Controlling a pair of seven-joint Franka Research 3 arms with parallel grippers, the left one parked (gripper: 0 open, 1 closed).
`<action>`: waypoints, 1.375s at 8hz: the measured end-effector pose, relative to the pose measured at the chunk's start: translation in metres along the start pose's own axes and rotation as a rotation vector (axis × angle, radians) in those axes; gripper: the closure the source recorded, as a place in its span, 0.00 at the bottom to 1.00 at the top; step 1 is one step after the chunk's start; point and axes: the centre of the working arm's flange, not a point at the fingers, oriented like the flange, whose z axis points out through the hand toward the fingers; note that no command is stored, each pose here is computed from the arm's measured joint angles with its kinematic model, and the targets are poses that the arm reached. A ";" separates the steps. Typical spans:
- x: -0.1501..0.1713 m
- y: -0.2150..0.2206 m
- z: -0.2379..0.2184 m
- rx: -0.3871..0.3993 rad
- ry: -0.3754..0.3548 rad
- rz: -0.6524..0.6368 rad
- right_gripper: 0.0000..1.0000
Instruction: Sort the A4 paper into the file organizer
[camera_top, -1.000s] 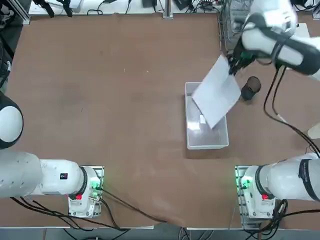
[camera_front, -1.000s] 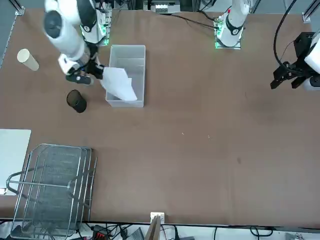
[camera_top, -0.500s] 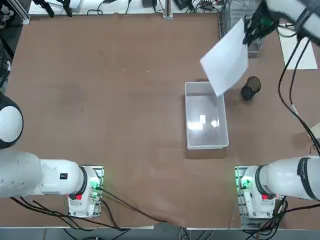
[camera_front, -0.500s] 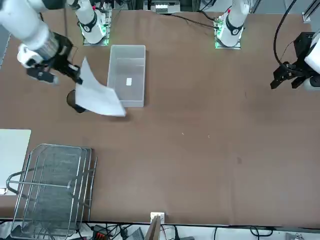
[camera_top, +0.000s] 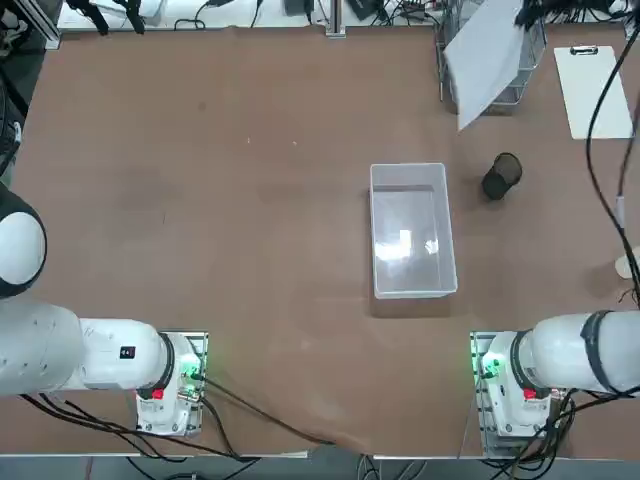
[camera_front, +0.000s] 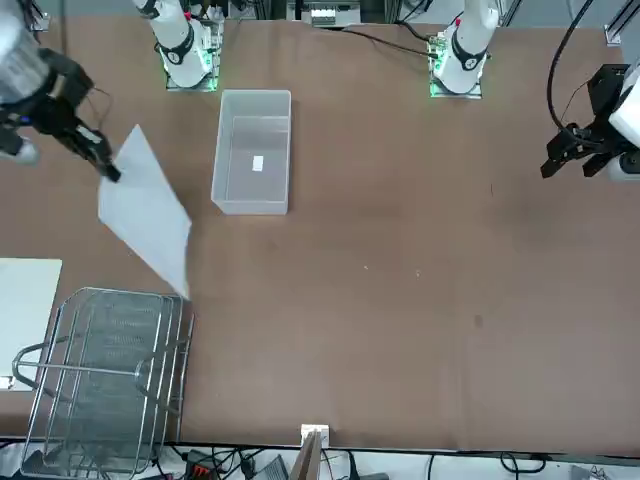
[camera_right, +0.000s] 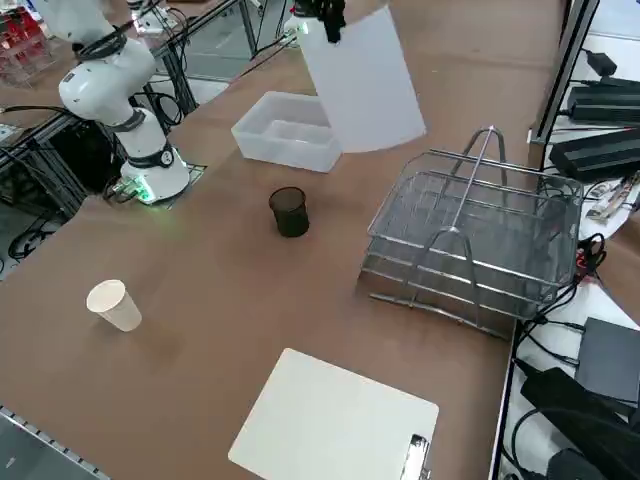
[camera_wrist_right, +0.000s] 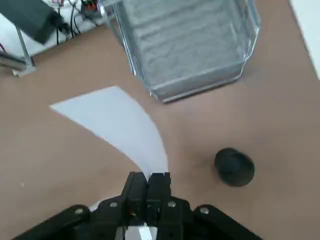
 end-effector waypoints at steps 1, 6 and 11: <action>0.014 -0.001 -0.017 0.005 0.028 0.023 0.99; 0.064 0.012 -0.051 0.148 0.170 0.354 0.99; 0.082 0.016 -0.050 0.261 0.204 0.595 0.99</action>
